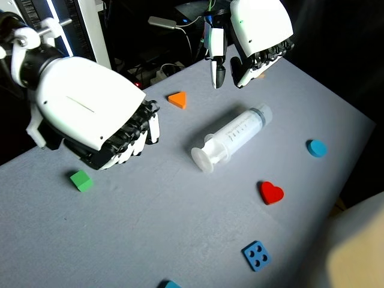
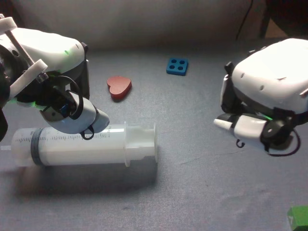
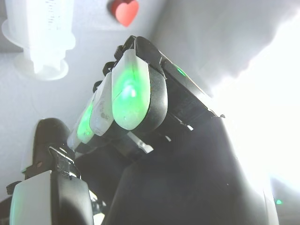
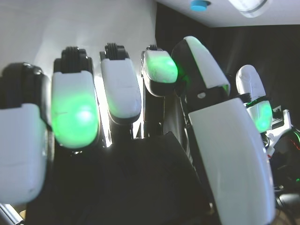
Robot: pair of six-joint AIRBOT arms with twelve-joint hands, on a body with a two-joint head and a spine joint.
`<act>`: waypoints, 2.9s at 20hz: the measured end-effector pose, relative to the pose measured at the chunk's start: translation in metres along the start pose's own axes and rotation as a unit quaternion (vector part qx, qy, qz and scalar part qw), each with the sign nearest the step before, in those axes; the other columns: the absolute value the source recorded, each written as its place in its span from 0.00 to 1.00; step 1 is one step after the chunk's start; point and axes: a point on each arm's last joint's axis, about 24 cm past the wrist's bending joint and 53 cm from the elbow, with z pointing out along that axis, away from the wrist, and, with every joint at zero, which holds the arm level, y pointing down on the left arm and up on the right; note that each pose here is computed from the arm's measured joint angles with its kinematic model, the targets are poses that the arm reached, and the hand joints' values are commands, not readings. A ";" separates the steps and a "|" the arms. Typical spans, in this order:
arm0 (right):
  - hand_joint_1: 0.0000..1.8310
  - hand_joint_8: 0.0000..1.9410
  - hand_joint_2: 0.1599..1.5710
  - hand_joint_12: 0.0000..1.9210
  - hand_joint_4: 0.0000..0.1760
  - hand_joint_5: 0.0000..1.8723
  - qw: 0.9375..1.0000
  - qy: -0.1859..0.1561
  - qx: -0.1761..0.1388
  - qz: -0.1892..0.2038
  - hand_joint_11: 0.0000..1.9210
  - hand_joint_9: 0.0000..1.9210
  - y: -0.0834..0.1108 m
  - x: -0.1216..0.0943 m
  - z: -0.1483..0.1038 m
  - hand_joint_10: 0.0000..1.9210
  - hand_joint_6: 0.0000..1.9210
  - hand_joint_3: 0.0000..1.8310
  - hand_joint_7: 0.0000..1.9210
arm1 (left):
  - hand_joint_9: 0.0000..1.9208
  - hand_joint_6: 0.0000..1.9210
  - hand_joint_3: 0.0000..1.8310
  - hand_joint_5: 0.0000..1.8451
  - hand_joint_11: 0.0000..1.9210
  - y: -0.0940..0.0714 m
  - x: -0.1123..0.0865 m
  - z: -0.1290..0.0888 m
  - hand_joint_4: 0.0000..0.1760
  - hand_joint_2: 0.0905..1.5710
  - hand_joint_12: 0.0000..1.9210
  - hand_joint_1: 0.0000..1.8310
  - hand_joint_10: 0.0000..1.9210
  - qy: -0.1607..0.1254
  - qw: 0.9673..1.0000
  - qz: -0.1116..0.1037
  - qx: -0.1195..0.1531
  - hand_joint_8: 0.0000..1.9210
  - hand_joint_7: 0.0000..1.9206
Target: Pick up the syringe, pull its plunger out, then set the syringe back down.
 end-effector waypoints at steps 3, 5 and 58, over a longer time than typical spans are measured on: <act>0.00 0.00 0.56 0.09 0.00 0.00 1.000 -0.001 0.003 -0.003 0.00 0.00 0.004 0.003 0.002 0.00 0.00 0.01 0.00 | 0.02 0.01 0.01 0.07 0.00 0.001 0.000 0.000 0.00 0.62 0.13 0.08 0.01 0.000 1.000 0.001 -0.002 0.00 0.02; 0.00 0.00 0.57 0.07 0.00 0.00 1.000 0.006 0.002 0.001 0.00 0.00 0.006 0.008 0.003 0.00 0.00 0.01 0.00 | 0.02 0.01 0.01 0.07 0.00 0.001 0.002 0.000 0.00 0.62 0.13 0.08 0.00 0.004 1.000 -0.006 -0.003 0.00 0.02; 0.04 0.00 0.57 0.06 0.00 0.00 1.000 -0.013 0.016 0.003 0.00 0.00 -0.008 -0.005 0.009 0.00 0.00 0.00 0.00 | 0.03 0.00 0.00 0.04 0.00 0.068 0.084 0.031 0.00 0.59 0.12 0.52 0.00 0.024 0.970 -0.143 -0.197 0.00 0.02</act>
